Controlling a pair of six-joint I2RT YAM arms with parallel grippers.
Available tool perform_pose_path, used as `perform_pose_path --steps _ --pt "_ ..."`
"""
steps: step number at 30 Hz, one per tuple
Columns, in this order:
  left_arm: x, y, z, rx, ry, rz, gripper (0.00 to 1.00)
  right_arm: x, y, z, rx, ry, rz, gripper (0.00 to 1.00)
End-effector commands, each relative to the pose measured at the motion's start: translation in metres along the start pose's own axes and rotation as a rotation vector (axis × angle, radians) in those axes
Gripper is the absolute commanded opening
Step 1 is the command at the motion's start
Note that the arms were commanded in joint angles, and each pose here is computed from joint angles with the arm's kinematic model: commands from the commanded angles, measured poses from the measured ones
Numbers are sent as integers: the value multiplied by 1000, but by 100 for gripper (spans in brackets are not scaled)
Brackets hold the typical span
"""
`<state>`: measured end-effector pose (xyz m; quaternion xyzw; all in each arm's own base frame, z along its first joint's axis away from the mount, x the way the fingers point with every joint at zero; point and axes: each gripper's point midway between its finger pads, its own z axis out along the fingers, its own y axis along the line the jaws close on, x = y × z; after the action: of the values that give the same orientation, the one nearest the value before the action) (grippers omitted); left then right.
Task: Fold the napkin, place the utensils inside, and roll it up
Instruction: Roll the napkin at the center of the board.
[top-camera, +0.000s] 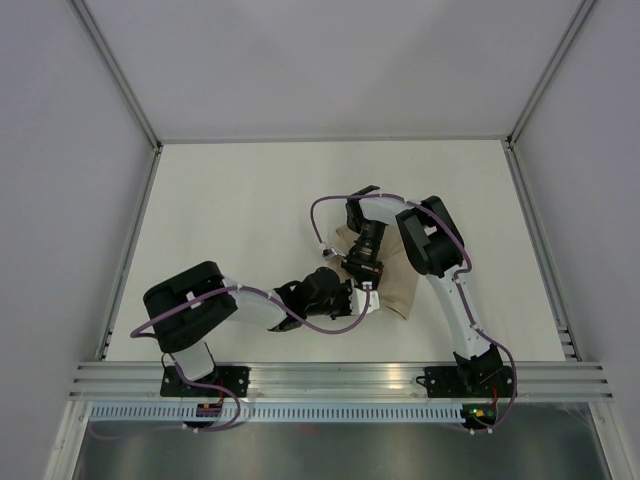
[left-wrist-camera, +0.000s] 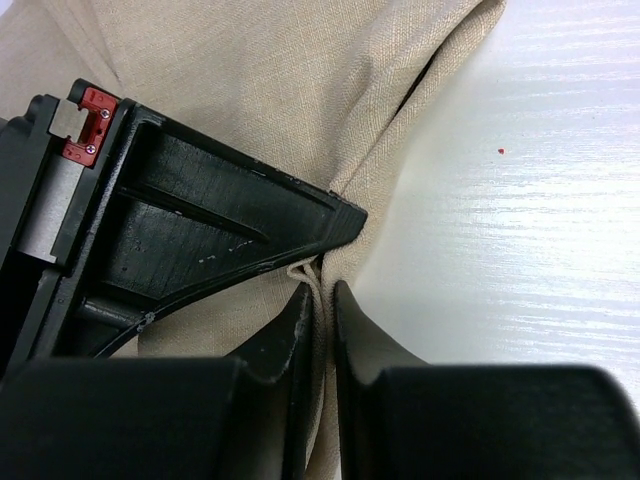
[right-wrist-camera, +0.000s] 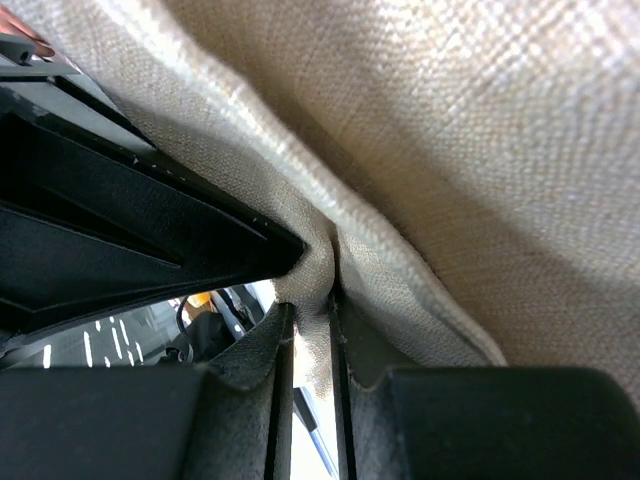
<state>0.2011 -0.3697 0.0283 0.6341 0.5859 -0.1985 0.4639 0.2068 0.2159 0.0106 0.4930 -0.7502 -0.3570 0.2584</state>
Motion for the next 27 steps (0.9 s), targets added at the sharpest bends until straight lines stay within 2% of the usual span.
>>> perform_pose_path --steps 1,4,7,8,10,11,16,27 --pt "-14 -3 9 29 -37 -40 7 -30 -85 3 246 -46 -211 0" --pt "-13 -5 11 54 -13 -62 2 -32 -84 2 249 -60 -214 1" --pt "-12 -6 12 66 0 -96 2 -36 -77 -4 252 -88 -226 13" --pt "-13 -7 12 69 0 -122 2 -38 -75 -8 256 -99 -229 20" --pt "-10 -7 10 79 15 -162 2 -41 -67 -16 262 -124 -243 27" --pt "-12 -5 11 80 17 -175 2 -44 -63 -21 271 -139 -251 33" --pt "-7 -7 12 108 71 -241 2 -48 -52 -39 297 -187 -246 46" --pt "-14 -1 3 132 44 -323 2 -40 -56 -92 435 -332 -153 52"
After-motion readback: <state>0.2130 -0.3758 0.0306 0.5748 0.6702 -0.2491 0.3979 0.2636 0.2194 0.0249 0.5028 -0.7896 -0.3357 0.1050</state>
